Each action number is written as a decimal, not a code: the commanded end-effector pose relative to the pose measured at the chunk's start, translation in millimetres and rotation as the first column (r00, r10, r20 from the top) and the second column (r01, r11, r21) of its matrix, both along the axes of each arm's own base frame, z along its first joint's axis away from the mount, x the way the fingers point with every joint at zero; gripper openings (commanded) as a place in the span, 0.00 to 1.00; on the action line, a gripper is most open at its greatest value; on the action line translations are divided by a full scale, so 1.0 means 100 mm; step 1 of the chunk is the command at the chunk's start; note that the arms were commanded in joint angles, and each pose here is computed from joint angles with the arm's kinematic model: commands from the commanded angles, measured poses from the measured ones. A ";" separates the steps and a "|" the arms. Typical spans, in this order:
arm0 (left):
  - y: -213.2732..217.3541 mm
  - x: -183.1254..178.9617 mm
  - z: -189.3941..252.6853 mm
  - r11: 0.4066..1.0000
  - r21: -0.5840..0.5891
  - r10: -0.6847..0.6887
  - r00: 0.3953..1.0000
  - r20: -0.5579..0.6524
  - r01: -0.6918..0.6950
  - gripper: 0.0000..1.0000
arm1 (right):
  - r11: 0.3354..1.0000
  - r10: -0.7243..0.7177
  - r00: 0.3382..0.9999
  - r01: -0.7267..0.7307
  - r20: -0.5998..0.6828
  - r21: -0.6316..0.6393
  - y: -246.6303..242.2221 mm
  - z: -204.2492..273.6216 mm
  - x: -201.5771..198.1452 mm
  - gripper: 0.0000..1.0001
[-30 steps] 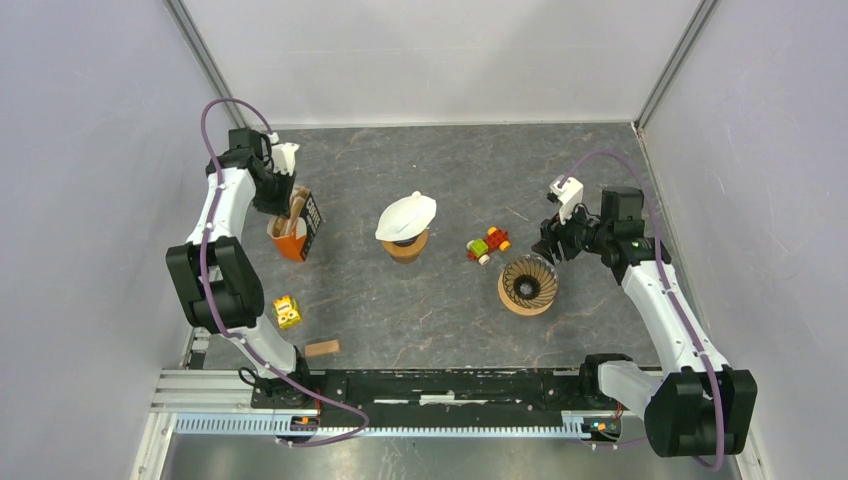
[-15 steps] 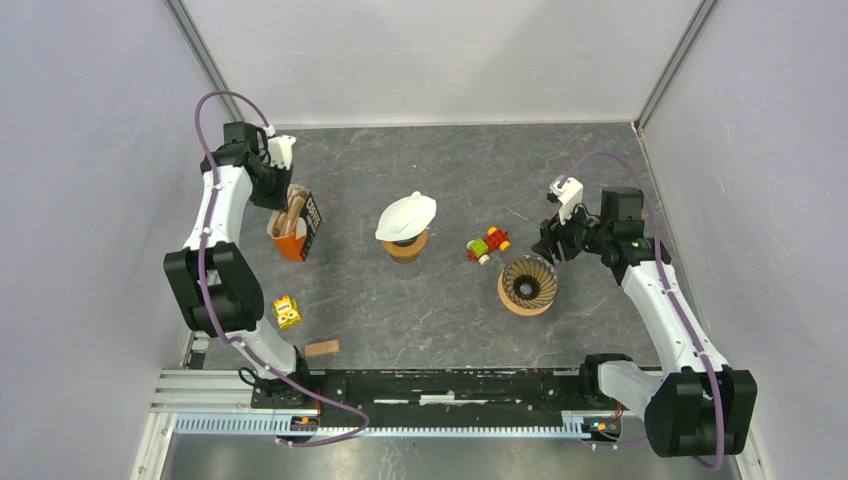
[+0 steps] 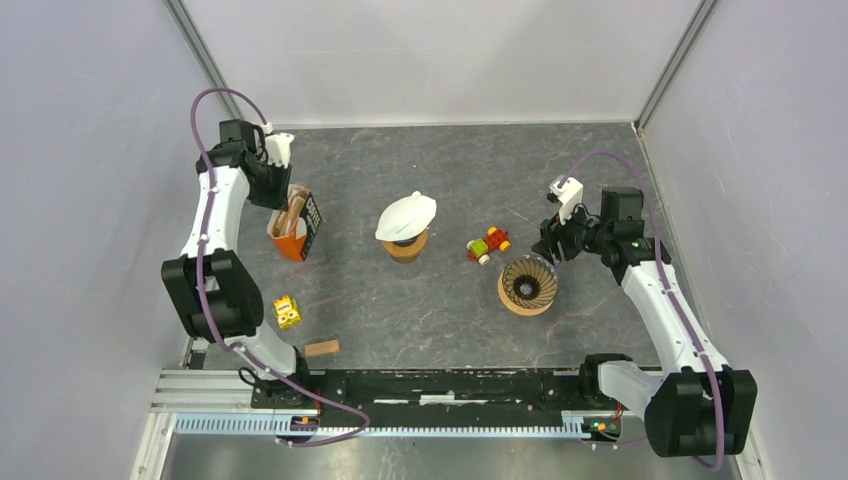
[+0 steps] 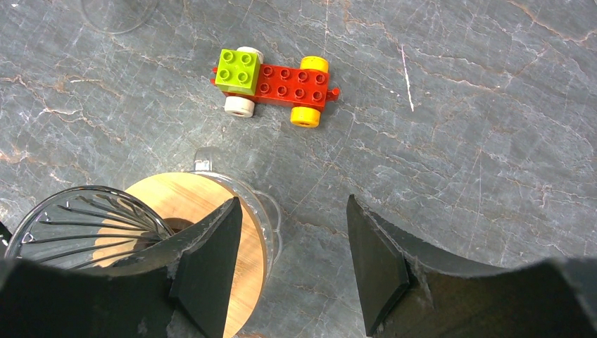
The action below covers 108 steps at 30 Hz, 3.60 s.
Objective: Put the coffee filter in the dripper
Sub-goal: Pick up the coffee filter from the coffee filter holder.
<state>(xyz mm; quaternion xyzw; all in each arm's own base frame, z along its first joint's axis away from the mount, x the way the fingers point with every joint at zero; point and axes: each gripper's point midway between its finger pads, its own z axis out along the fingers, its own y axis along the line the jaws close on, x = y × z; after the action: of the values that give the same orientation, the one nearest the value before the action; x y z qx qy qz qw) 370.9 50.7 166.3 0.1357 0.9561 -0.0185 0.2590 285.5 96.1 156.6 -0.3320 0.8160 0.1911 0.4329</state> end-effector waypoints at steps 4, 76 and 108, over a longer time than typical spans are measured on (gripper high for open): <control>0.04 0.08 -0.21 0.999 0.012 -0.043 0.999 -0.034 0.043 0.31 | 1.000 -0.010 0.999 0.010 0.048 -0.004 -0.02 0.11 0.03 0.63; -0.23 -0.21 0.08 0.994 -0.087 -0.068 0.998 -0.003 0.068 0.21 | 1.000 -0.017 0.998 0.017 0.067 -0.010 -0.04 0.10 0.02 0.64; 0.17 -0.62 0.29 0.995 0.057 -0.080 0.993 -0.081 0.085 0.49 | 1.000 -0.011 0.998 0.011 0.061 -0.004 -0.02 0.07 0.03 0.64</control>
<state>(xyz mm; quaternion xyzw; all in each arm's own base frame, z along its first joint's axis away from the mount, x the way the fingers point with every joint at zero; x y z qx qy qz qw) 310.8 60.0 165.1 0.1596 0.9691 -0.0282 0.1858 284.4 92.8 159.7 -0.3316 0.8126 0.1770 0.4453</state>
